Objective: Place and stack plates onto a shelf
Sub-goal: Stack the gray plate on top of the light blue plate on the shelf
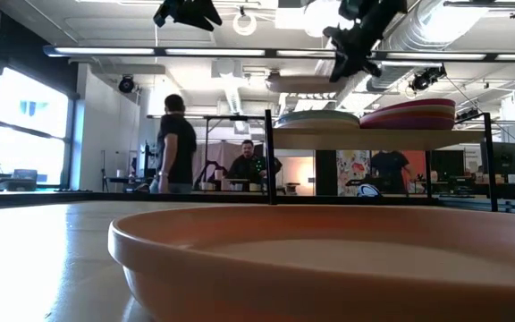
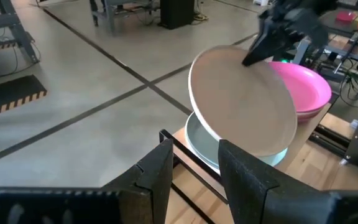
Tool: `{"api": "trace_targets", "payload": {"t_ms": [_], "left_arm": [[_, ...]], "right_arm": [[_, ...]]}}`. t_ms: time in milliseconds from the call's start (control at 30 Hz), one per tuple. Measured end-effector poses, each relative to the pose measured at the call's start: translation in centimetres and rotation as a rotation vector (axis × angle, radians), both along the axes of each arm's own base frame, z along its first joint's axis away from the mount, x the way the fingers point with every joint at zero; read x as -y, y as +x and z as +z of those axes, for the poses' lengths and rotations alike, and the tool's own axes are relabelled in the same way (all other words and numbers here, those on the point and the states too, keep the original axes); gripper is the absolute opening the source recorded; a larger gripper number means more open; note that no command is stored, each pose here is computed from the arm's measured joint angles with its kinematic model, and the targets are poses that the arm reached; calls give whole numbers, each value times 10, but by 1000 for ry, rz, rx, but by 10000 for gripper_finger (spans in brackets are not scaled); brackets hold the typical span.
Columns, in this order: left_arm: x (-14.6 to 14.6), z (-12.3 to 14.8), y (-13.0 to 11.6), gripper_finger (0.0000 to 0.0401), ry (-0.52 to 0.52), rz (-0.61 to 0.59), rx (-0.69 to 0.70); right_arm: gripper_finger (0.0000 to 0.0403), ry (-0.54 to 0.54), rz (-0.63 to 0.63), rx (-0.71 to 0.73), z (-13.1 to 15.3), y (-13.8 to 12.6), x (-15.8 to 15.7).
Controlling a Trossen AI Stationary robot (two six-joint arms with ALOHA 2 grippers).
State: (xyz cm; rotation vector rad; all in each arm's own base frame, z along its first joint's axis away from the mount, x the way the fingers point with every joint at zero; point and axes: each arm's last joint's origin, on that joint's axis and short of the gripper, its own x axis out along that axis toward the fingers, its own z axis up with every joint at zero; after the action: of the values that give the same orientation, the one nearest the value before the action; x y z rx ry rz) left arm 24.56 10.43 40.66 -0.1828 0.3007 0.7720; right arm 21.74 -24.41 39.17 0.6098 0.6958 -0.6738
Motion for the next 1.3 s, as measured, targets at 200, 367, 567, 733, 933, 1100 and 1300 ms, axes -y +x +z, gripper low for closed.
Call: {"api": "trace_targets", "payload": {"t_ms": [200, 367, 567, 733, 933, 1100, 1300], "left_arm": [[0, 0, 0, 118, 23, -12, -26], [0, 0, 0, 118, 24, -13, -28], [0, 0, 0, 118, 46, -24, -50], [0, 0, 0, 118, 48, -24, -51], [0, 0, 0, 117, 47, -25, -51], [0, 0, 0, 117, 47, -24, -51], [0, 0, 0, 117, 48, -24, -51]], "right_arm": [[0, 93, 6, -71, -27, -1, 24], [0, 145, 16, -110, -43, 4, 32], [0, 173, 26, -143, -54, 7, 36], [0, 172, 23, -148, -54, 7, 37], [0, 170, 25, -151, -54, 7, 37], [0, 173, 25, -155, -55, 7, 36], [34, 172, 23, -159, -55, 7, 36]]}}
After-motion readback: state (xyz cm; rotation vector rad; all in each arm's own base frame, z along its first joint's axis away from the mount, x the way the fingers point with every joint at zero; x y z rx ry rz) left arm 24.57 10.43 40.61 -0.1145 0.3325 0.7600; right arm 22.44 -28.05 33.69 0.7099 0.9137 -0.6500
